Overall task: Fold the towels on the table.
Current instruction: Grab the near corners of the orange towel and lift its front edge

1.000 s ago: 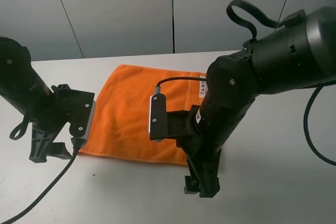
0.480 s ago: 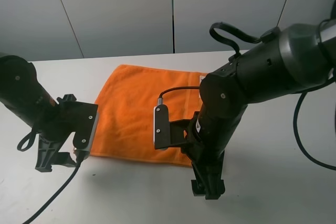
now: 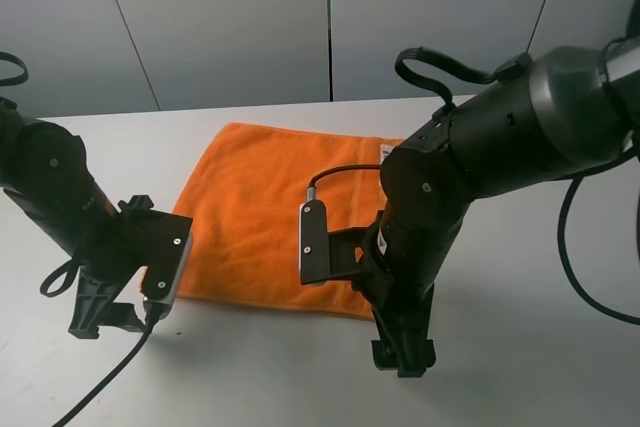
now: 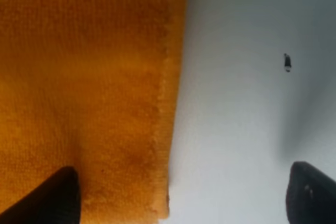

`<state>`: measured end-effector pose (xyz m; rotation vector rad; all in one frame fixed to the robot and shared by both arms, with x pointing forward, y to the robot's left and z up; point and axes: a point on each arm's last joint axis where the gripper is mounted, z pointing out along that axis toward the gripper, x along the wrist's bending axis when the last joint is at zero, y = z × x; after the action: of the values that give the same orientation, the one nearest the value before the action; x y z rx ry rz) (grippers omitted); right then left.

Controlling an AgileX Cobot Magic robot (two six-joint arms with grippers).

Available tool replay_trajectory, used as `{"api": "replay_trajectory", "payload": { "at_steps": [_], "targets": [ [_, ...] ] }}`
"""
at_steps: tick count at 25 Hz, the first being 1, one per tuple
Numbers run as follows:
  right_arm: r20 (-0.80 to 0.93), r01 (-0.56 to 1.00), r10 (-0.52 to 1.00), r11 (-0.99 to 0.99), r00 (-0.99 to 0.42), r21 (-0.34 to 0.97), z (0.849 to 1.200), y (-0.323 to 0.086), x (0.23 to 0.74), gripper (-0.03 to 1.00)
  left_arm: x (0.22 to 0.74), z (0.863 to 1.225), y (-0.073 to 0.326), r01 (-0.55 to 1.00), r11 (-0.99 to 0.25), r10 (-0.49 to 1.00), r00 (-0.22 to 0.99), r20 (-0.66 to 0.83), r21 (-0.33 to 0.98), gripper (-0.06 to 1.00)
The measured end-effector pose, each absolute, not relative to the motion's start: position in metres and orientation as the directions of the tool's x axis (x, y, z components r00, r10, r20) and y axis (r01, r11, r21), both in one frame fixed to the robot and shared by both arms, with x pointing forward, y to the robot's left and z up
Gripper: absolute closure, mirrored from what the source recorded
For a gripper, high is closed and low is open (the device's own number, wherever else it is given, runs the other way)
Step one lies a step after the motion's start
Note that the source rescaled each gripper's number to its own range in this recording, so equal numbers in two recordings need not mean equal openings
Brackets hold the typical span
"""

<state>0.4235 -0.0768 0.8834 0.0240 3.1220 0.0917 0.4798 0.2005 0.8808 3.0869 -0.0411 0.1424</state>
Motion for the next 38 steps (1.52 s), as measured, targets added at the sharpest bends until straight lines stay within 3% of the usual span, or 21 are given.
{"api": "replay_trajectory", "payload": {
  "at_steps": [12,25,38],
  "targets": [
    [-0.029,0.023,0.024,0.999,-0.999,0.036,0.880,-0.079,0.425,-0.03,0.483,0.863,0.200,-0.051,-0.998,-0.048,0.996,0.078,0.031,-0.06],
    [0.024,0.163,0.162,0.986,-0.986,0.031,0.864,-0.086,0.437,-0.03,0.484,0.859,0.200,-0.054,-0.998,-0.053,0.997,0.057,0.020,-0.06],
    [0.032,0.162,0.161,0.986,-0.986,0.045,0.862,-0.083,0.437,-0.03,0.484,0.859,0.200,-0.048,-0.999,-0.047,0.997,0.061,0.025,-0.02]
  ]
}}
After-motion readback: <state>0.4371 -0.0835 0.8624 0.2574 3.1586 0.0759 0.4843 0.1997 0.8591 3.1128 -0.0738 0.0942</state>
